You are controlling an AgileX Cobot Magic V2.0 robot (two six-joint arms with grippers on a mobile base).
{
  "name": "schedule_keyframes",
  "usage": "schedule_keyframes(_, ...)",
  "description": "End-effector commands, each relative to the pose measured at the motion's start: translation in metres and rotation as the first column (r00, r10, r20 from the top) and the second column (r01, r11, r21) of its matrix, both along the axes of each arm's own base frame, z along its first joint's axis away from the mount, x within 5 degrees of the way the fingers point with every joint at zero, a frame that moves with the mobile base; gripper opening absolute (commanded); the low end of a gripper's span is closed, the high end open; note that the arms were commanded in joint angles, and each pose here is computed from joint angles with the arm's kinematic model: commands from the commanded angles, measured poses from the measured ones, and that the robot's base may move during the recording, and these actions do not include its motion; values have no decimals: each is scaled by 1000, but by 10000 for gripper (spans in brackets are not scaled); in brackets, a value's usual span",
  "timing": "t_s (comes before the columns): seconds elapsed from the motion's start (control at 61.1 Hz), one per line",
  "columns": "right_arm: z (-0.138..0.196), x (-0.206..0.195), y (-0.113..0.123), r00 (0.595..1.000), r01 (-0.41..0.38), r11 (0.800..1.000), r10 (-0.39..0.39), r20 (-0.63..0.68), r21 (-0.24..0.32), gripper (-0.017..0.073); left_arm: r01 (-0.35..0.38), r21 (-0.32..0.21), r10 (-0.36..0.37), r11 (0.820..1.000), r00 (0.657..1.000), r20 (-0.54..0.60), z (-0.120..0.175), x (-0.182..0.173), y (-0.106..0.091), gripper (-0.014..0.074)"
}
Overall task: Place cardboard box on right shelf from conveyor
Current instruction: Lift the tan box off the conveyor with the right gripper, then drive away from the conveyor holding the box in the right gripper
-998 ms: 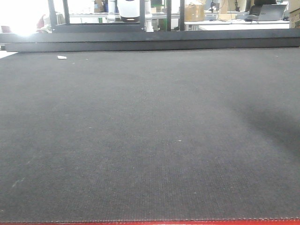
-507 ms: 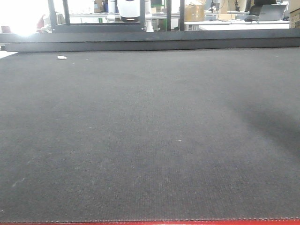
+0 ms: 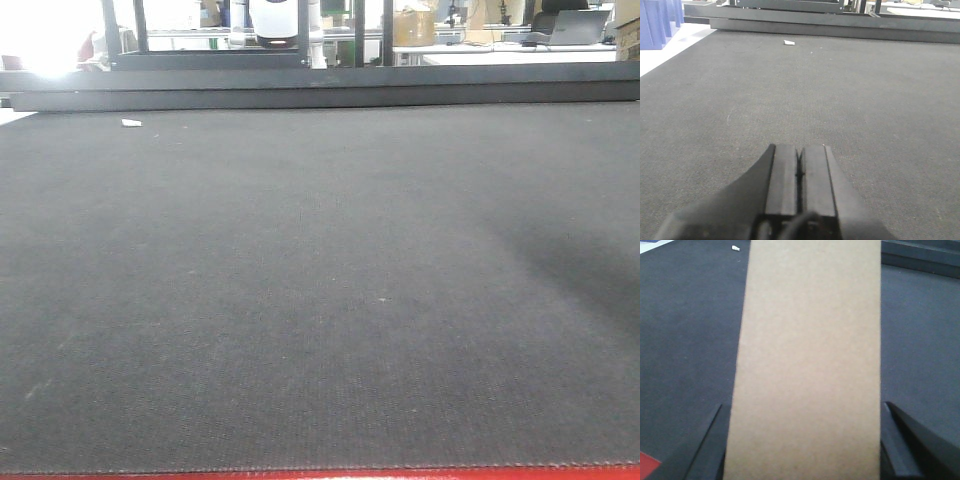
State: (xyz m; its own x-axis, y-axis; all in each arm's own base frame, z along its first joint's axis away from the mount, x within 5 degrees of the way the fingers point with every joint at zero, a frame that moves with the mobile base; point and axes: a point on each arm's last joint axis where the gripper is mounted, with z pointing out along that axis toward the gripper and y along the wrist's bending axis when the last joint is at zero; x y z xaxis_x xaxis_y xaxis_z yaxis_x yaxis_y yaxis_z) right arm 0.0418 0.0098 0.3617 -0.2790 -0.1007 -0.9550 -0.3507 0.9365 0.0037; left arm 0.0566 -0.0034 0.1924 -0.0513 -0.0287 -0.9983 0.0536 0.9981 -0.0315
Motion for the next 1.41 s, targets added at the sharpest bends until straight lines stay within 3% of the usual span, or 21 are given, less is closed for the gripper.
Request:
schedule_keyframes(0.0,15,1,0,995,-4,1000,2,104,23,141,-2,-11,3,1000,996,92,6,-1,0,-116)
schedule_keyframes(1.39,15,1,0,994,-4,1000,2,105,23,141,-2,-11,3,1000,996,92,6,-1,0,-116)
